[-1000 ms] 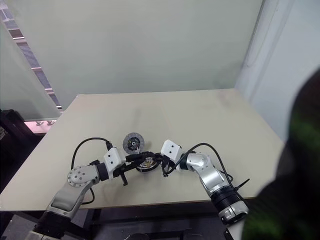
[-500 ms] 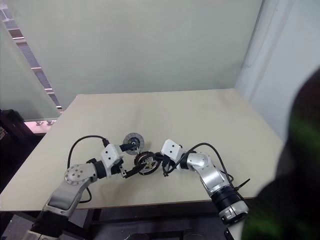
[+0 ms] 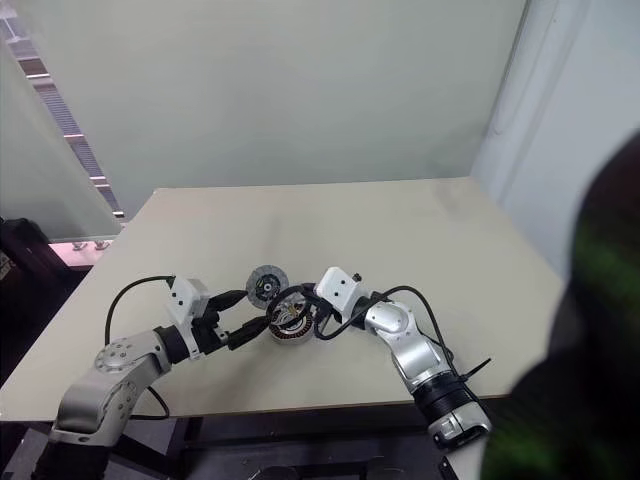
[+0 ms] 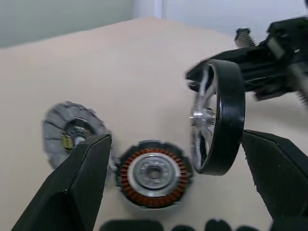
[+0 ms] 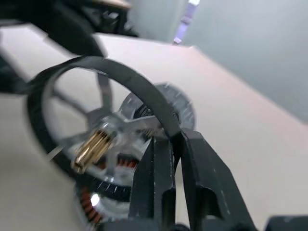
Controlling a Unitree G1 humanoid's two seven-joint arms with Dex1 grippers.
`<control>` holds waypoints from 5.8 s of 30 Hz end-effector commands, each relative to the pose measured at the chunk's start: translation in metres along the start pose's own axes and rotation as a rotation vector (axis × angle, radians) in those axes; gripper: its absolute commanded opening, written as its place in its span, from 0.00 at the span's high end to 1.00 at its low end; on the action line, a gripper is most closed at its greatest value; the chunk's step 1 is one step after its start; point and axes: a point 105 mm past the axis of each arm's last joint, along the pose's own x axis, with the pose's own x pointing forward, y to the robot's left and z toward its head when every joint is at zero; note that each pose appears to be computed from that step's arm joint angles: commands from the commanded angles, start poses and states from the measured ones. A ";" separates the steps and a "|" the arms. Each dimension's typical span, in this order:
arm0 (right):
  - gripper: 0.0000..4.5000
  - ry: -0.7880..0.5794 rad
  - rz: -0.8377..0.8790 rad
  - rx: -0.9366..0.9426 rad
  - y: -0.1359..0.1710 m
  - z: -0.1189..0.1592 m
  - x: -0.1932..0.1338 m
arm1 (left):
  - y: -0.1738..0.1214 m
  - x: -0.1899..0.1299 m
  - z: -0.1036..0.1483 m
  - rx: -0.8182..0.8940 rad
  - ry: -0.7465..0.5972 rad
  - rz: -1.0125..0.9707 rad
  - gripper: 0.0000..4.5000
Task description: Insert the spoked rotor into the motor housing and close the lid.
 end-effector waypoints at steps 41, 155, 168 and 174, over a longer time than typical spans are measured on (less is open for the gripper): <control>1.00 -0.166 -0.218 -0.085 -0.024 0.026 -0.005 | -0.030 0.040 0.001 -1.679 -0.282 -0.044 0.00; 0.00 0.066 -0.044 -0.044 -0.001 -0.020 -0.024 | 0.027 0.052 -0.023 1.183 0.105 0.018 0.94; 0.00 0.062 -0.059 -0.034 -0.002 -0.018 -0.025 | 0.030 0.064 -0.030 1.263 0.120 0.010 0.94; 0.00 0.064 -0.064 -0.029 -0.002 -0.019 -0.026 | 0.028 0.069 -0.034 1.275 0.126 -0.005 0.94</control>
